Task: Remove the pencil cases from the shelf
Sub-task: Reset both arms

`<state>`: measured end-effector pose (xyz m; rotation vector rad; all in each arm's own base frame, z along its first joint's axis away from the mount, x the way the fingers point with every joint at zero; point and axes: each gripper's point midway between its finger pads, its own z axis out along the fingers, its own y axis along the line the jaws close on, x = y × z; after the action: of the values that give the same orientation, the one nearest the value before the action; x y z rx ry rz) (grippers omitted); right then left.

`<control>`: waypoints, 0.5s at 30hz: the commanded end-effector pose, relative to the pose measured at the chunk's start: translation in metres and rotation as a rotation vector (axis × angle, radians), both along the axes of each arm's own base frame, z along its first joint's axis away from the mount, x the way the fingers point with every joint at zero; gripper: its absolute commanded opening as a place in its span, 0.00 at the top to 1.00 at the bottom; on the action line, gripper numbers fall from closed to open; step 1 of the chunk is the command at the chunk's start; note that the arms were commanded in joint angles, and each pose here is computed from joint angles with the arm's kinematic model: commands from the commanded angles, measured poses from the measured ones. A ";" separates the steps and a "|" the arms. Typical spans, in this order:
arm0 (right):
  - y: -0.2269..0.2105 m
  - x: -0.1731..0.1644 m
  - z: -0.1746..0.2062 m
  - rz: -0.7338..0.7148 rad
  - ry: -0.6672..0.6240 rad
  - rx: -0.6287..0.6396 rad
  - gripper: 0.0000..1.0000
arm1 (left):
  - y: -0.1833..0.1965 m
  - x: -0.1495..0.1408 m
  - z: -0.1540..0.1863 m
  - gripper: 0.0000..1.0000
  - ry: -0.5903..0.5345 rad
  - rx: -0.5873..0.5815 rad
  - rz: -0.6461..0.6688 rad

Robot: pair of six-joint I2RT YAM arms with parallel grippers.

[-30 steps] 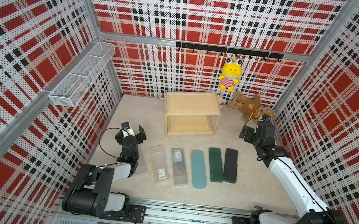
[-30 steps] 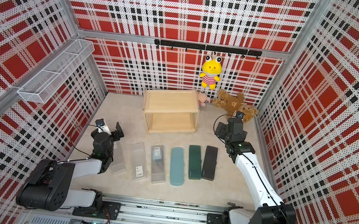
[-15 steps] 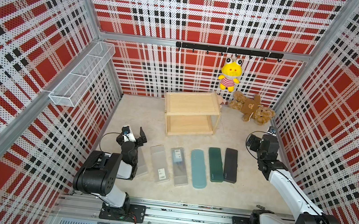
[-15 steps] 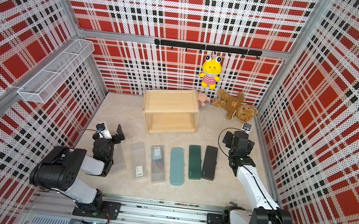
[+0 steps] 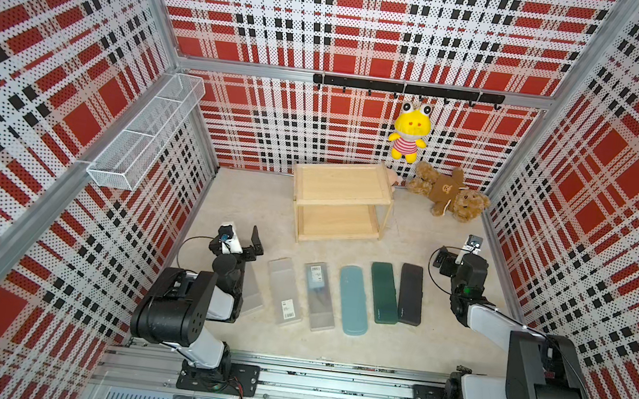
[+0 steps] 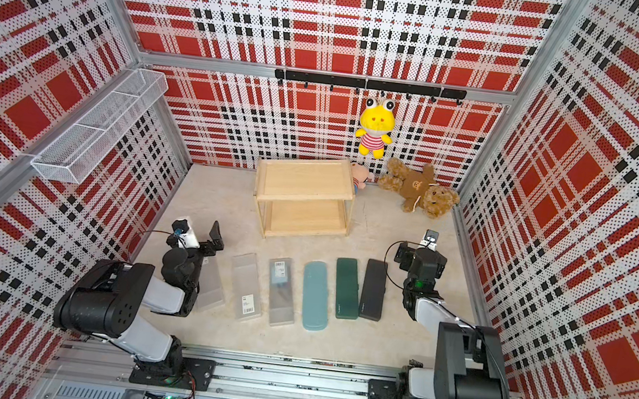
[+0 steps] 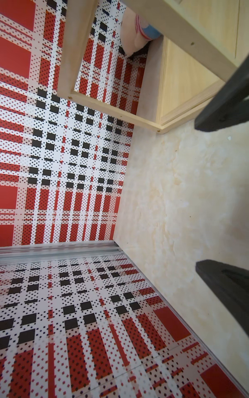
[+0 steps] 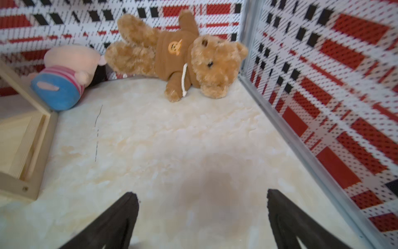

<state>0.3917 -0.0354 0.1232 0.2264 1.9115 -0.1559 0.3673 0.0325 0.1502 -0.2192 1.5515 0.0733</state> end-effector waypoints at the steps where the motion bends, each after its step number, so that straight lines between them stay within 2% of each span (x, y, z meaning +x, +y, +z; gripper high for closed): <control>1: 0.011 0.010 0.010 0.080 -0.118 -0.005 0.00 | 0.000 0.005 0.005 0.01 -0.008 0.023 0.015; 4: 0.033 0.003 0.000 0.206 -0.166 -0.040 0.00 | -0.001 0.006 0.005 0.01 -0.005 0.028 0.021; 15: 0.033 0.002 0.000 0.198 -0.172 -0.044 0.00 | -0.002 0.007 0.005 0.01 -0.002 0.034 0.024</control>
<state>0.3898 -0.0070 0.1099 0.0399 1.7984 -0.0528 0.3701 0.0304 0.1514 -0.2116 1.5546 0.1028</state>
